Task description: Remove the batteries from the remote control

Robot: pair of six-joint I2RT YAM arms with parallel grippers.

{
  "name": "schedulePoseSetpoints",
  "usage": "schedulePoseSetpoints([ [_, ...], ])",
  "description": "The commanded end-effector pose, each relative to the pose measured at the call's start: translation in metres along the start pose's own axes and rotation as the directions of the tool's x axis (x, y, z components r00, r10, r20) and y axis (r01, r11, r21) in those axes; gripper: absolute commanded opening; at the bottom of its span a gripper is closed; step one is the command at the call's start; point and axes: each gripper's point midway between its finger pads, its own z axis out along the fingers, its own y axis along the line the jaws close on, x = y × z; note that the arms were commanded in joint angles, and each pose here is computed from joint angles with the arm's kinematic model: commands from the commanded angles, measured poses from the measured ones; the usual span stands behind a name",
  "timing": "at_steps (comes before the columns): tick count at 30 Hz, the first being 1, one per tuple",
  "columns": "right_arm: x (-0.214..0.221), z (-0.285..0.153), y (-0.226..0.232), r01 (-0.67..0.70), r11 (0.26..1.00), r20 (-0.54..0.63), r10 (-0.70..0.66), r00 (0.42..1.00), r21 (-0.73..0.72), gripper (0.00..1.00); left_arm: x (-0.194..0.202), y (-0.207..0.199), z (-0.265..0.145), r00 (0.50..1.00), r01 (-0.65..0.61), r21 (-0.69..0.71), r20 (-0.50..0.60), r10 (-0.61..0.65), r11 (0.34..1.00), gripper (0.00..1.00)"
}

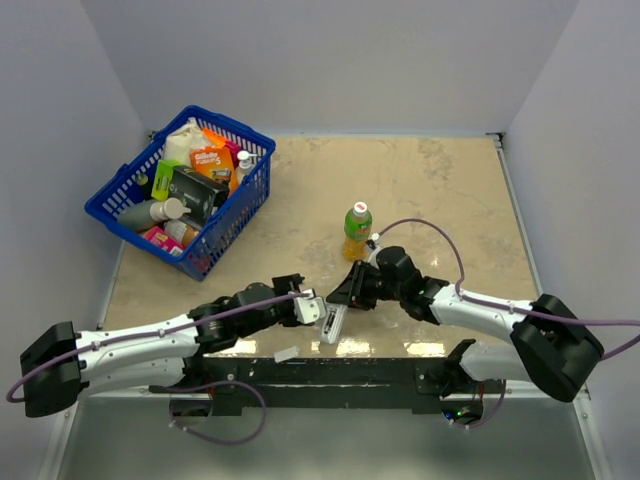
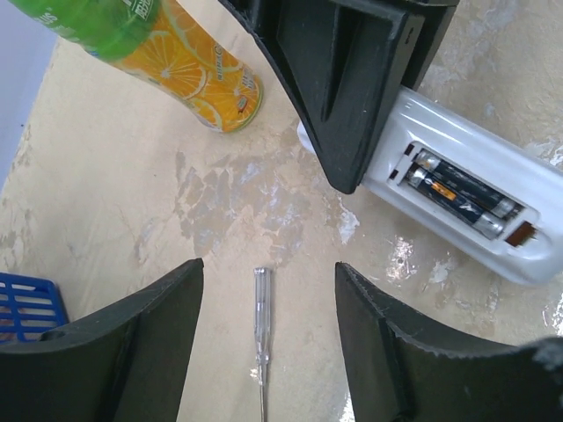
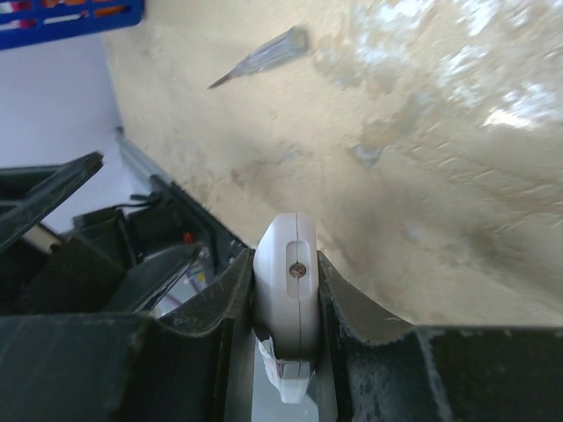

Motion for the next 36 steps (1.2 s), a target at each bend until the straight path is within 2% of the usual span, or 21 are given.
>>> schedulePoseSetpoints([
  [1,-0.03,-0.004,-0.007,0.077,0.988,0.108,-0.092,0.99,0.135,0.0,-0.026,0.017,-0.002,0.996,0.058,-0.055,0.072,-0.054,0.997,0.66],
  [3,-0.042,-0.005,-0.005,0.107,0.98,0.142,-0.132,0.981,0.17,0.0,-0.027,0.02,-0.004,0.994,0.095,-0.073,0.069,-0.09,0.993,0.66],
  [4,-0.039,-0.008,-0.014,0.128,0.969,0.121,-0.156,0.98,0.211,0.0,-0.031,0.025,-0.006,0.991,0.114,-0.09,0.079,-0.107,0.989,0.67],
  [7,-0.043,-0.011,-0.012,0.158,0.963,0.131,-0.189,0.973,0.218,0.0,-0.038,0.043,-0.014,0.969,0.239,-0.179,0.109,-0.222,0.955,0.71],
  [8,-0.041,-0.011,-0.015,0.156,0.963,0.127,-0.187,0.974,0.219,0.0,-0.038,0.048,-0.016,0.935,0.352,-0.205,0.124,-0.333,0.913,0.74],
  [9,-0.039,-0.012,-0.014,0.157,0.964,0.124,-0.186,0.975,0.213,0.0,-0.032,0.064,-0.02,0.905,0.426,-0.29,0.133,-0.405,0.857,0.77],
  [10,-0.039,-0.013,-0.011,0.153,0.969,0.132,-0.18,0.975,0.195,0.0,-0.029,0.069,-0.022,0.881,0.469,-0.316,0.108,-0.46,0.825,0.79],
  [11,-0.036,-0.013,-0.016,0.146,0.969,0.128,-0.173,0.976,0.197,0.0,-0.027,0.069,-0.022,0.816,0.57,-0.318,0.114,-0.566,0.758,0.79],
  [12,-0.036,-0.013,-0.015,0.144,0.971,0.131,-0.17,0.977,0.189,0.0,-0.026,0.078,-0.022,0.787,0.601,-0.341,0.095,-0.61,0.722,0.79],
  [13,-0.036,-0.014,-0.013,0.137,0.975,0.144,-0.163,0.976,0.172,0.0,-0.01,0.072,-0.024,0.765,0.605,-0.363,0.016,-0.644,0.709,0.79],
  [14,-0.034,-0.014,-0.018,0.131,0.976,0.145,-0.157,0.977,0.175,0.0,-0.007,0.07,-0.023,0.713,0.653,-0.37,0.006,-0.701,0.661,0.78],
  [15,-0.034,-0.013,-0.017,0.128,0.978,0.154,-0.154,0.976,0.166,0.0,-0.005,0.074,-0.021,0.686,0.667,-0.388,-0.013,-0.727,0.636,0.78],
  [17,-0.036,-0.012,-0.023,0.13,0.976,0.168,-0.16,0.973,0.175,0.01,0.002,0.062,-0.022,0.644,0.687,-0.374,-0.081,-0.76,0.622,0.78],
  [22,-0.038,-0.007,-0.034,0.187,0.96,0.158,-0.222,0.962,0.21,0.11,-0.003,0.057,-0.024,0.617,0.72,-0.345,-0.078,-0.783,0.602,0.82],
  [27,-0.037,-0.005,-0.035,0.228,0.951,0.141,-0.261,0.955,0.209,0.2,-0.003,0.06,-0.029,0.639,0.718,-0.324,-0.045,-0.768,0.616,0.91],
  [30,-0.038,-0.005,-0.041,0.244,0.94,0.128,-0.28,0.952,0.24,0.25,0.004,0.056,-0.03,0.659,0.691,-0.326,-0.083,-0.747,0.645,0.91],
  [36,-0.029,0.003,-0.055,0.27,0.927,0.063,-0.295,0.953,0.261,0.29,0.008,0.058,-0.036,0.692,0.648,-0.336,-0.114,-0.712,0.684,0.89],
])
